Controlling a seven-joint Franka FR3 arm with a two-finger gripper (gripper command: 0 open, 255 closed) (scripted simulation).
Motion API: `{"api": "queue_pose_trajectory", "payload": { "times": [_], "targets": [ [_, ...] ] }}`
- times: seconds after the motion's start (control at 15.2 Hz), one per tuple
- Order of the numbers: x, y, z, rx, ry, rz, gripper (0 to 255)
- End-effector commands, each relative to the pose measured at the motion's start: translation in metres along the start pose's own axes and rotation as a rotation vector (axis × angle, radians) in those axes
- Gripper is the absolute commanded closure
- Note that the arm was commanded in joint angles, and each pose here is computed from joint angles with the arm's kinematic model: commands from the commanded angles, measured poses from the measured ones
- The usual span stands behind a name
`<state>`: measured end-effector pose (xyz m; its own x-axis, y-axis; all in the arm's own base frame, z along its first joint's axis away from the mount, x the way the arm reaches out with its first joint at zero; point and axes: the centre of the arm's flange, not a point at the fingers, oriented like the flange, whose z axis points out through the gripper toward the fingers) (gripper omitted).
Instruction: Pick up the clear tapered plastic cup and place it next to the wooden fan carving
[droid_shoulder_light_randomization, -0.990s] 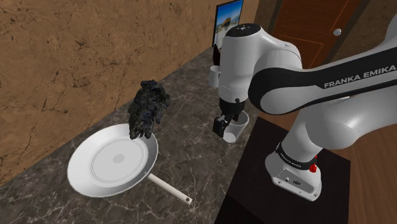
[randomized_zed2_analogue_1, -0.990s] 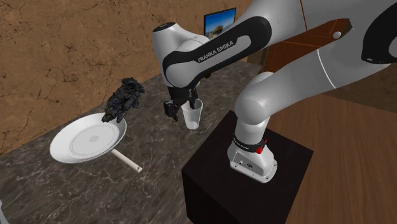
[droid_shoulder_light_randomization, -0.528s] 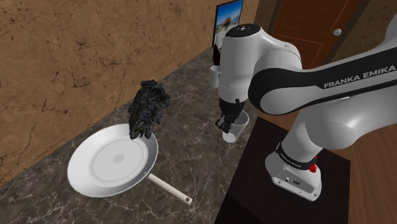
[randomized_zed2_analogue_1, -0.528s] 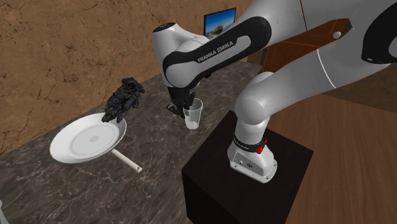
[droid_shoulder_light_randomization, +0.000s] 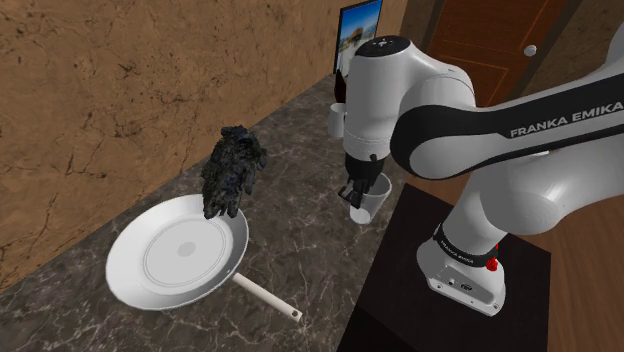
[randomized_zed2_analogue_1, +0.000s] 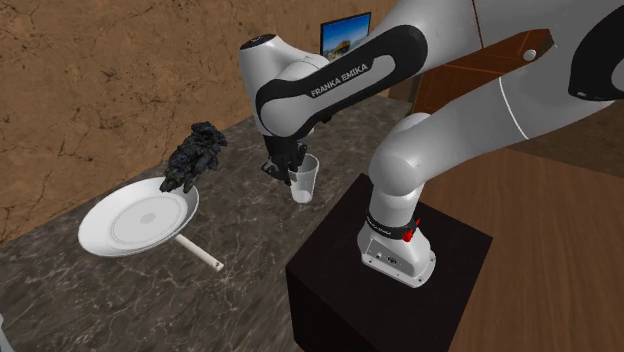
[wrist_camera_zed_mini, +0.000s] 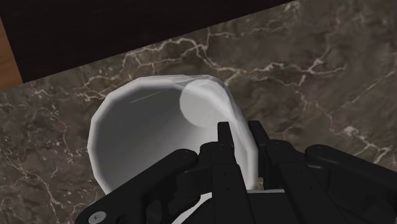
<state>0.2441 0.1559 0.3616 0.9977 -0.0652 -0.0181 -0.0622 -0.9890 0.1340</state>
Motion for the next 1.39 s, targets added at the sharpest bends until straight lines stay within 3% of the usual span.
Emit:
{"api": "queue_pose_trajectory", "payload": {
  "times": [0.0, 1.32],
  "targets": [
    [0.000, 0.001, -0.008, 0.000, 0.000, 0.000, 255],
    [-0.002, 0.015, -0.113, 0.000, 0.000, 0.000, 255]
  ]
}}
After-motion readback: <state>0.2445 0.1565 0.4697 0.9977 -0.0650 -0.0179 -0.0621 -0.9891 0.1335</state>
